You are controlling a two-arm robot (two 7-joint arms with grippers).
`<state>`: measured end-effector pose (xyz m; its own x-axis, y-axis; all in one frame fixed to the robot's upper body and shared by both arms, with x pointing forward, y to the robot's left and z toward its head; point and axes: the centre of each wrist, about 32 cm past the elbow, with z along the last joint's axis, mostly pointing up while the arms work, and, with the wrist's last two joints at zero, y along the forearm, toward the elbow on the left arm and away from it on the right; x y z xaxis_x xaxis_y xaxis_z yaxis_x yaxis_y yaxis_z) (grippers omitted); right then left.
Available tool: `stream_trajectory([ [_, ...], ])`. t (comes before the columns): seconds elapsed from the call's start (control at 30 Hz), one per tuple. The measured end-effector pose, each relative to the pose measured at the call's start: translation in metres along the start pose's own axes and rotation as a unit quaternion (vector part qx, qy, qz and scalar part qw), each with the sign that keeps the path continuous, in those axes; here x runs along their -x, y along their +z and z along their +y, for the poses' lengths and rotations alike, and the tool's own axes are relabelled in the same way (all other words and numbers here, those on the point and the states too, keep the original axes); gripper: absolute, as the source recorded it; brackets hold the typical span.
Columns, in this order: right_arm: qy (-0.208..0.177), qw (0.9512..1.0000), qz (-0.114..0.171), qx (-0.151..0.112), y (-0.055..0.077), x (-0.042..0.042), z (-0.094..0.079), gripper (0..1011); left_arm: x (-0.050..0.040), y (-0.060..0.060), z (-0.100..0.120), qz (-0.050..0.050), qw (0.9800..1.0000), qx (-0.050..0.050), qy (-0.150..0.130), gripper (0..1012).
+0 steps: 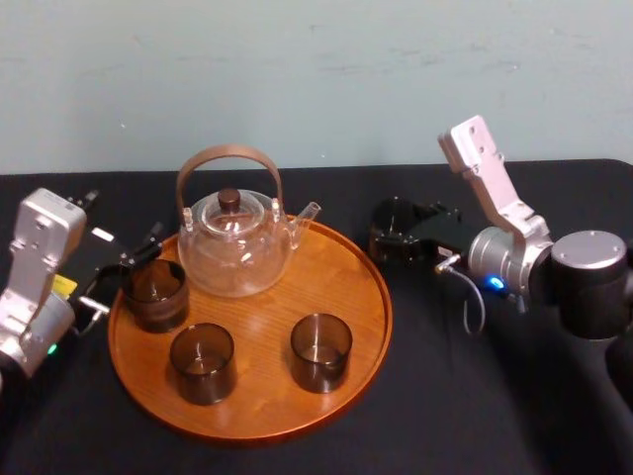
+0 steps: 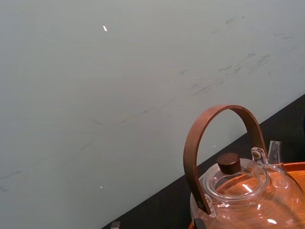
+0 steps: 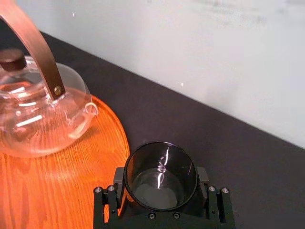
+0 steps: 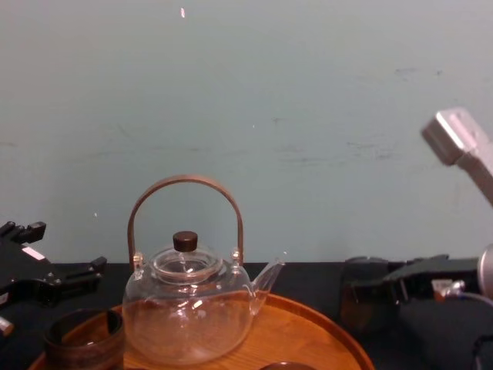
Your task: Pick up the glass from the table and place it on the tray.
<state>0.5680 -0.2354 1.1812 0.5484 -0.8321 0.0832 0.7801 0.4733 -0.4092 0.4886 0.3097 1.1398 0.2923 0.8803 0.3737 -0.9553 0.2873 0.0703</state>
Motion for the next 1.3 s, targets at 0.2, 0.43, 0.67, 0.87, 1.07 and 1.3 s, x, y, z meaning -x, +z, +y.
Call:
stream_trajectory([
  [0.2, -0.003, 0.9999, -0.007, -0.015, 0.01, -0.002, -0.013, 903, 0.0, 0.0, 0.0, 0.0, 1.0, 0.0, 0.0, 1001],
  [0.43, -0.002, 0.9991, -0.024, -0.034, 0.024, -0.0006, -0.03, 903, 0.0, 0.0, 0.0, 0.0, 1.0, 0.0, 0.0, 1001],
  [0.67, 0.015, 0.9979, -0.036, -0.051, 0.034, 0.0054, -0.04, 903, 0.0, 0.0, 0.0, 0.0, 1.0, 0.0, 0.0, 1001],
  [0.87, 0.04, 0.9964, -0.043, -0.061, 0.039, 0.0161, -0.041, 903, 0.0, 0.0, 0.0, 0.0, 1.0, 0.0, 0.0, 1001],
  [1.07, 0.069, 0.9938, -0.048, -0.073, 0.036, 0.0273, -0.039, 903, 0.0, 0.0, 0.0, 0.0, 1.0, 0.0, 0.0, 1001],
  [1.3, 0.095, 0.9911, -0.052, -0.077, 0.026, 0.0406, -0.035, 903, 0.0, 0.0, 0.0, 0.0, 1.0, 0.0, 0.0, 1001],
])
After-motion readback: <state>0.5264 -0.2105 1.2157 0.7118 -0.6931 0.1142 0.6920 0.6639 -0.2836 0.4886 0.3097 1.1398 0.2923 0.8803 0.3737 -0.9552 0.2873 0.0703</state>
